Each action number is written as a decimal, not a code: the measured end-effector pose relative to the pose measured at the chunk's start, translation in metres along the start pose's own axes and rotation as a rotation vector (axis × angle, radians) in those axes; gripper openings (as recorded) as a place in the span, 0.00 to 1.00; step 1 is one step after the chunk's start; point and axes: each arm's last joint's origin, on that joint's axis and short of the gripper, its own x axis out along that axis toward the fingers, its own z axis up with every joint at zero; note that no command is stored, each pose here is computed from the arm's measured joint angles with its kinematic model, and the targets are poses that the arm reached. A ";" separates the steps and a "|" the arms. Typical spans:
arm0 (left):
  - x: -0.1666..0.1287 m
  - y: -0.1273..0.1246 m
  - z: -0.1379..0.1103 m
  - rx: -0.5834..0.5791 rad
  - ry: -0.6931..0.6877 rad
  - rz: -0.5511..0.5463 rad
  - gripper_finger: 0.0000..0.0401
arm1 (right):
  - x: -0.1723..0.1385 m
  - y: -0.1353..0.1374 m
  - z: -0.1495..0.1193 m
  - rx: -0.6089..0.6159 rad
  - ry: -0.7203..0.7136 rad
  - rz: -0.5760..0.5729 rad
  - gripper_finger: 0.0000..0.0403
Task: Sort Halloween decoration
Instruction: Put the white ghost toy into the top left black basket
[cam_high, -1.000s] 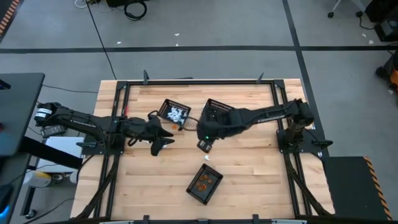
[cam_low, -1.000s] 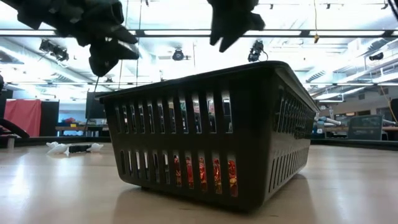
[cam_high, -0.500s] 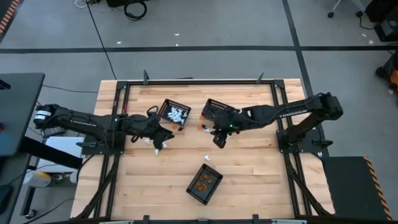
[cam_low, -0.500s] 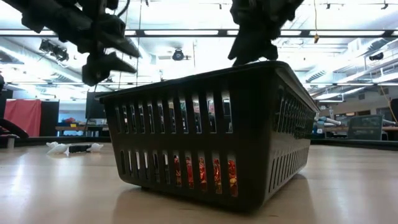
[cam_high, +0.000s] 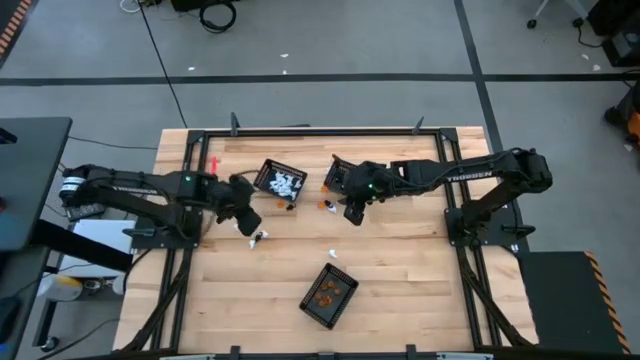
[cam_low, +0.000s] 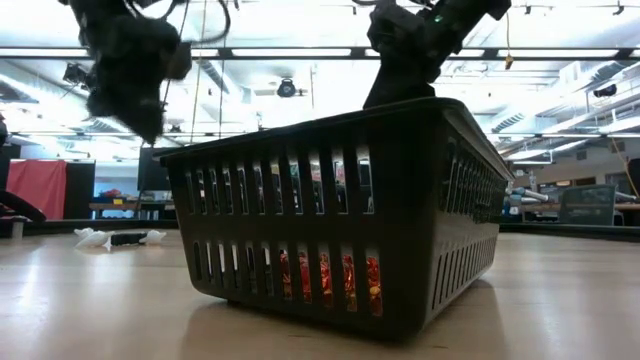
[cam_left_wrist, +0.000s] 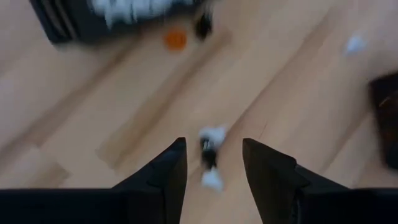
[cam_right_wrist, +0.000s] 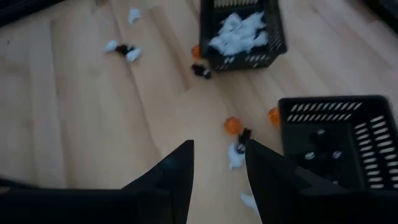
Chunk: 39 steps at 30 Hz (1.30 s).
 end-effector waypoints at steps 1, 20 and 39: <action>0.006 -0.001 -0.004 0.007 0.030 0.016 0.41 | 0.000 -0.001 0.001 0.001 -0.005 -0.002 0.37; 0.085 -0.043 -0.042 0.240 0.133 0.165 0.41 | 0.001 -0.009 0.008 0.034 -0.040 0.024 0.36; 0.050 -0.014 -0.045 0.042 0.201 0.199 0.41 | 0.000 -0.002 0.015 0.026 -0.120 0.059 0.36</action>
